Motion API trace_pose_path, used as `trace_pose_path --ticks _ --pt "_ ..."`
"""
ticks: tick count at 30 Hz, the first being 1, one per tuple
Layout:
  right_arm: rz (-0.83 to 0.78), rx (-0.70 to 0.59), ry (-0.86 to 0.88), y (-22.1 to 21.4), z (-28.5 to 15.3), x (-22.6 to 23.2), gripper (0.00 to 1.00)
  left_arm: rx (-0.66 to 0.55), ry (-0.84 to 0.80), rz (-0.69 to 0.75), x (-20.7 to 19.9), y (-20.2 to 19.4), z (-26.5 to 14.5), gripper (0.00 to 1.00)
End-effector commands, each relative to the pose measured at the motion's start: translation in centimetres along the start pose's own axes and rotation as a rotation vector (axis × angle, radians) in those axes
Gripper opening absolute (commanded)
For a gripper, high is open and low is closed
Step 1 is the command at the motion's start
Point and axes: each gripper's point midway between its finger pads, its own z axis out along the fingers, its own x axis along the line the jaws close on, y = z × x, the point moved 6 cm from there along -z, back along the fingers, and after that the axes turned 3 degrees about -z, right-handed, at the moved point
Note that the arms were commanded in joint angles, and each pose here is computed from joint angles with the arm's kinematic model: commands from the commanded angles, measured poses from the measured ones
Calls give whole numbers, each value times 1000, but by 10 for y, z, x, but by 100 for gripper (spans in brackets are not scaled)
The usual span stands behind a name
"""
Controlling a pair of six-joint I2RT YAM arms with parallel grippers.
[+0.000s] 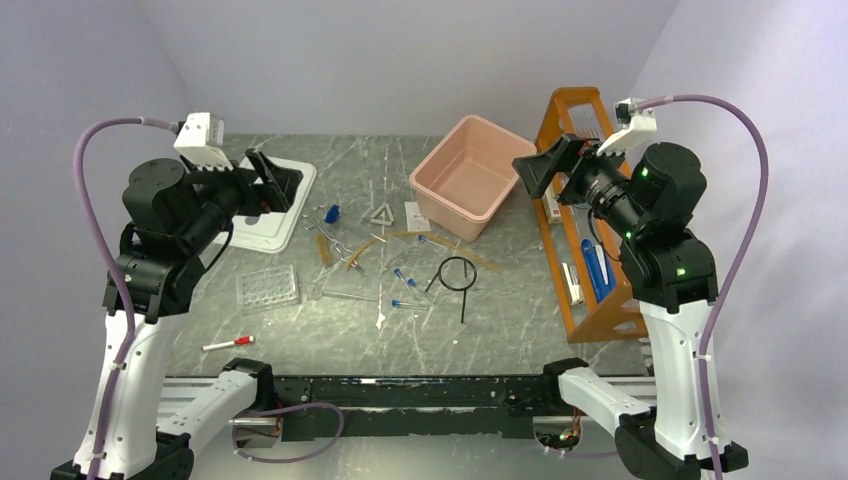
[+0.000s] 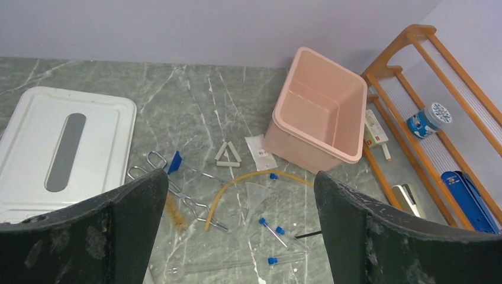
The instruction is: Organize the chemistry lab equipment
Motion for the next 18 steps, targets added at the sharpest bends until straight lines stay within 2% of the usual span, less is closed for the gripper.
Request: trace_pose_path --ticks 1,4,7,9,13,18 --pt "-34 -4 -2 -3 1 -3 100 -40 -48 -7 -6 5 1 97" --pt "-54 18 18 -12 5 -2 100 -30 -99 -4 -11 2 3 97" --pt "-60 45 119 -22 10 7 99 -7 -151 -11 -15 -5 8 97" --pt "-43 71 211 -30 16 15 94 10 -184 -20 -17 -11 10 97" --pt "26 151 319 -51 31 27 74 52 -159 -96 -11 -27 17 95" --pt "-48 288 318 -89 54 69 72 134 -67 -215 1 -53 23 92"
